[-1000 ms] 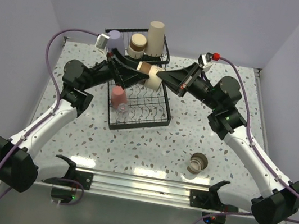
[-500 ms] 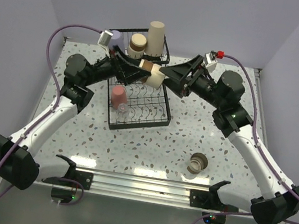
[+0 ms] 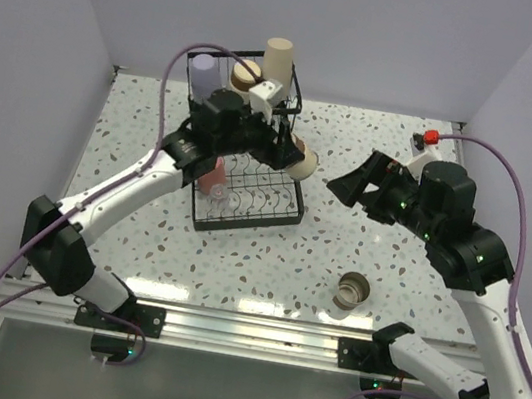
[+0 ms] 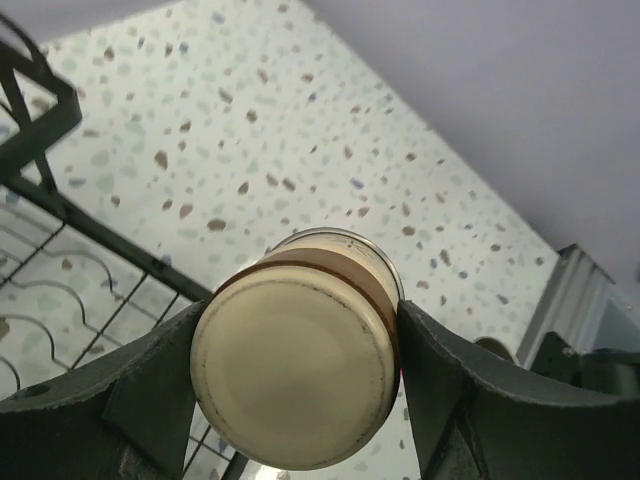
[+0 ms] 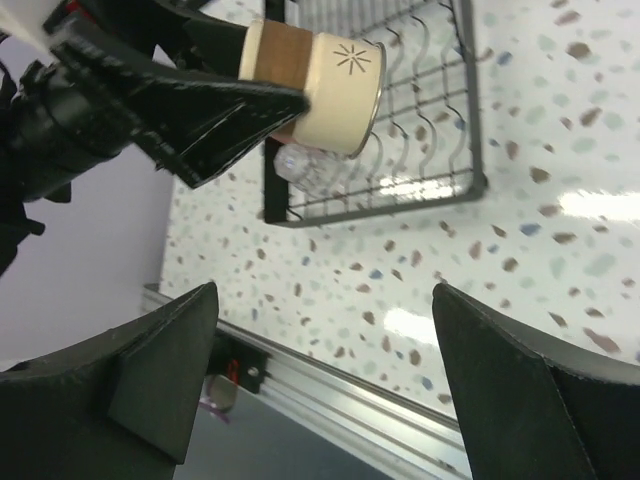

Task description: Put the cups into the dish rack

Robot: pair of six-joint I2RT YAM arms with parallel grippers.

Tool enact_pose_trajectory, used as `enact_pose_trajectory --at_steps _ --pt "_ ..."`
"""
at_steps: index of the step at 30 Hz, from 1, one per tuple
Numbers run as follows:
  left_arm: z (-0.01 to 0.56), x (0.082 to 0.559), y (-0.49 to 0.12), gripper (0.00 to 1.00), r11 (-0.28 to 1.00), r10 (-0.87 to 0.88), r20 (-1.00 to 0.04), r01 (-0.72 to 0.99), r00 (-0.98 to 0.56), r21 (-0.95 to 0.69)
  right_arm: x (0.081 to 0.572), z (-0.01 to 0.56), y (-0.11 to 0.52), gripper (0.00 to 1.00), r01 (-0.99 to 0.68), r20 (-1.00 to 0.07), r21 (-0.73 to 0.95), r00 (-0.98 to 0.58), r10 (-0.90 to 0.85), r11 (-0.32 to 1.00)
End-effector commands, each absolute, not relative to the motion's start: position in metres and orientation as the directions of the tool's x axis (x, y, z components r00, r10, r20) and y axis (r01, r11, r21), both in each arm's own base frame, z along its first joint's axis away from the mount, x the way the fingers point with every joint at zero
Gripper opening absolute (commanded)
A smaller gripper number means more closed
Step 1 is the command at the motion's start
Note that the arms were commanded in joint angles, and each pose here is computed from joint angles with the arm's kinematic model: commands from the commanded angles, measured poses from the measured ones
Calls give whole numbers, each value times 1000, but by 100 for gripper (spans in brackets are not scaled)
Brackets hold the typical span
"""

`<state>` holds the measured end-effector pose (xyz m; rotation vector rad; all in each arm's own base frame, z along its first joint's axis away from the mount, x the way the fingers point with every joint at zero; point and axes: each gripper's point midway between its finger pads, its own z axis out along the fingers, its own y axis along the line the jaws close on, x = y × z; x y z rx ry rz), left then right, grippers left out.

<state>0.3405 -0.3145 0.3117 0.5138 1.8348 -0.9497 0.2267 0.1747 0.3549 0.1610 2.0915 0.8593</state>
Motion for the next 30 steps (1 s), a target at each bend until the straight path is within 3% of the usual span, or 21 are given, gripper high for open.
enact_pose_trajectory --at_steps 1,5,26,29,30 --pt "266 368 -302 0 789 60 -895 570 -441 -228 214 320 150 91 -117 -672 524 -665 325 844" --pt "226 393 -291 0 889 88 -880 435 -466 -141 208 317 143 90 -113 -681 496 -666 305 861" --pt "138 452 -269 0 994 58 -857 112 -512 0 205 307 143 87 -123 -673 477 -688 271 870" --pt "133 454 -267 7 996 56 -854 92 -517 9 204 306 143 87 -123 -671 475 -691 268 871" --pt "134 455 -267 16 996 53 -856 88 -514 8 204 306 143 86 -125 -672 473 -691 266 872"
